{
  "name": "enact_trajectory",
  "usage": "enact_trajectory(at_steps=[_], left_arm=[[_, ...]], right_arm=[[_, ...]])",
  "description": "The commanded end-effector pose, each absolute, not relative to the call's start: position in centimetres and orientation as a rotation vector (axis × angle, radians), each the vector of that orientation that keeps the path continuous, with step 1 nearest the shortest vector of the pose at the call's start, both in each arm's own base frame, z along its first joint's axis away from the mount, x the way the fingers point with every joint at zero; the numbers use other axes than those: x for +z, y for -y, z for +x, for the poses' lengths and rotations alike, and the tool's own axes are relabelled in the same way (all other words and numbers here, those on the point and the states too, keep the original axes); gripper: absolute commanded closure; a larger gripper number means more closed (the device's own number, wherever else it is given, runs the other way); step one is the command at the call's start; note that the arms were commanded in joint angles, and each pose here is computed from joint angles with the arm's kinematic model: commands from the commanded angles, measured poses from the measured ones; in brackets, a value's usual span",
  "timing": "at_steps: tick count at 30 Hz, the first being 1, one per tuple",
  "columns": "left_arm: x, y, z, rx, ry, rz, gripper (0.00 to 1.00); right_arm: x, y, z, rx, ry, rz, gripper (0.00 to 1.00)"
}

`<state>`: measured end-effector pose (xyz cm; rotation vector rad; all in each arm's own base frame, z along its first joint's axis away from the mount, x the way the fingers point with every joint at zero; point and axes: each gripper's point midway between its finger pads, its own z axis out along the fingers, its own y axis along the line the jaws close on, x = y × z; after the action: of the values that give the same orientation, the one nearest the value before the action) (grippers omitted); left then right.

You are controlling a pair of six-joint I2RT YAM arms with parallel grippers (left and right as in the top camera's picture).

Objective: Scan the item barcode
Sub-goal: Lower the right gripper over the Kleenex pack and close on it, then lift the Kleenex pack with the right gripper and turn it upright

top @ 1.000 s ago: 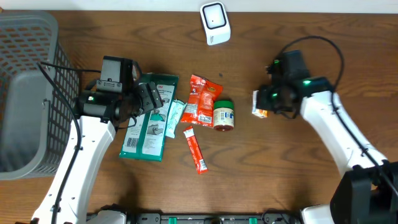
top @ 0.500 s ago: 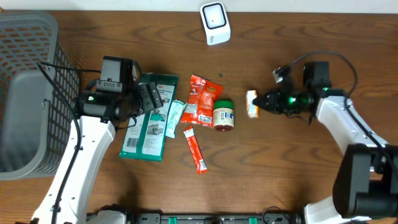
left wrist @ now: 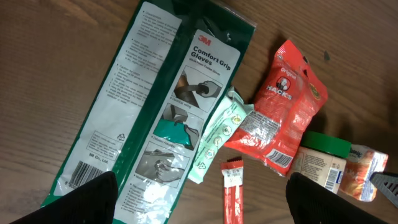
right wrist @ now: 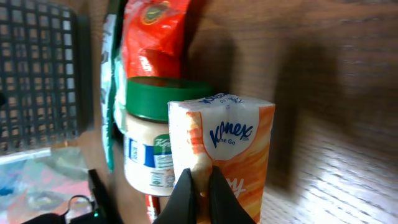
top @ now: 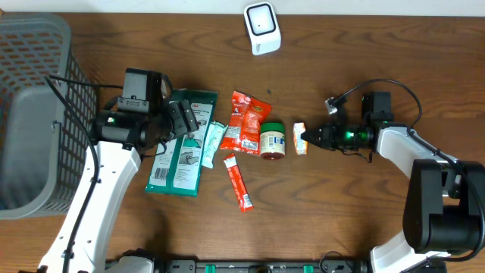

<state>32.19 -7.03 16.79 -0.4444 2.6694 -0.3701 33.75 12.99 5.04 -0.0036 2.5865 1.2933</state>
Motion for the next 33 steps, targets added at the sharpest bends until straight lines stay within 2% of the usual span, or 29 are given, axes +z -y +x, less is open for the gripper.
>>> enact_trajectory(at_steps=[1, 8, 11, 18, 25, 30, 33], left_arm=[[17.5, 6.8, 32.5, -0.361, -2.649, -0.438, 0.13], [17.5, 6.8, 32.5, -0.361, -2.649, -0.438, 0.13], [17.5, 6.8, 32.5, -0.361, -2.649, -0.438, 0.13], [17.5, 6.8, 32.5, -0.361, -2.649, -0.438, 0.13], [17.5, 6.8, 32.5, -0.361, -2.649, -0.438, 0.13], [17.5, 6.8, 32.5, -0.361, -2.649, -0.438, 0.13], [17.5, 6.8, 32.5, -0.361, -2.649, -0.438, 0.13]], right_arm=[[4.1, -12.3, 33.8, 1.236, -2.611, 0.008, 0.97], [3.9, -12.1, 33.8, 1.211, -2.622, 0.011, 0.94], [3.3, -11.6, 33.7, 1.155, -2.655, 0.031, 0.89], [1.6, -10.0, 33.3, 0.993, -2.746, 0.084, 0.85], [1.2, -9.3, 33.2, 0.929, -2.776, 0.104, 0.71], [2.7, -9.2, 33.9, 0.941, -2.749, 0.096, 0.61], [4.0, -9.2, 34.2, 0.927, -2.750, 0.067, 0.59]])
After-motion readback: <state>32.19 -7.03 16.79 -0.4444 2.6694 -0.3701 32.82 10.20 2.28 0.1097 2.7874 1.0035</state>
